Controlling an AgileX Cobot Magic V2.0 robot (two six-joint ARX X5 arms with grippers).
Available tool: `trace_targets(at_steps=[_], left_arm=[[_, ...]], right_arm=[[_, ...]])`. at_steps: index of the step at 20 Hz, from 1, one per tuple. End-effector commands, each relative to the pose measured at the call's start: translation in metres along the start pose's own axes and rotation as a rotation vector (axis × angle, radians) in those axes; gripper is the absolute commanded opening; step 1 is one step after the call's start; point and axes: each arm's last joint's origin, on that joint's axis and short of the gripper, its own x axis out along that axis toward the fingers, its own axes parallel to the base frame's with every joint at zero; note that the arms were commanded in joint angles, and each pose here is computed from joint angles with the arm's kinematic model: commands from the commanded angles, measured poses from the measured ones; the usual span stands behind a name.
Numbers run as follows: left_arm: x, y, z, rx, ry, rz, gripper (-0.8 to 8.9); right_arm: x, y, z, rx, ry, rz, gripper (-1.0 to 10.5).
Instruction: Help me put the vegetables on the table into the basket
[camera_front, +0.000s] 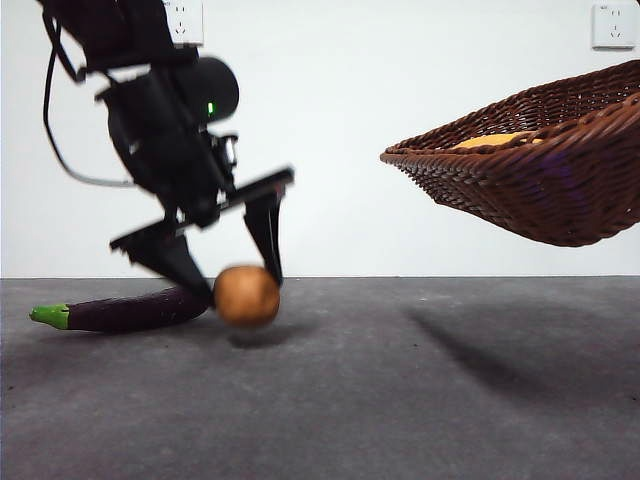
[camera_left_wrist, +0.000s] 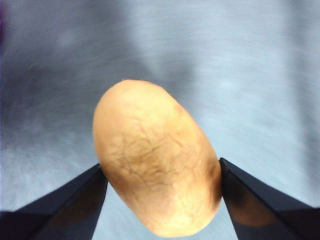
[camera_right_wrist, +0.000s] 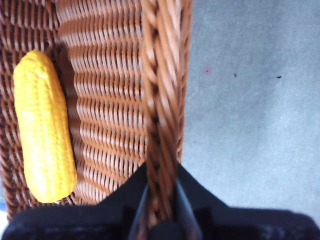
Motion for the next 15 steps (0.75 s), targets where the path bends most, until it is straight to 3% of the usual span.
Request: trace_targets(at_steps=[1,7,12,15], left_arm=[[-0.049,-0.026,0.001,0.145,-0.101,-0.066,-0.09],[-0.127,-0.090,-0.042,0.366,-0.232,-0.218,-0.09],[-0.123,-0.134,-0.067,0.488,-0.262,-0.273,-0.09],[-0.118,-0.144,-0.071,0.503,-0.291,-0.260,-0.09]], right_arm=[[0.001,0.000,0.000,-0.007,-0.004,0.011,-0.2],[0.001,0.000,0.001,-0.008,-0.015,0.015,-0.2],[0.005,0.018,-0.002,-0.065,0.023,0.087,-0.2],[0.009,0.035,-0.005,-0.129,0.055,0.111,-0.2]])
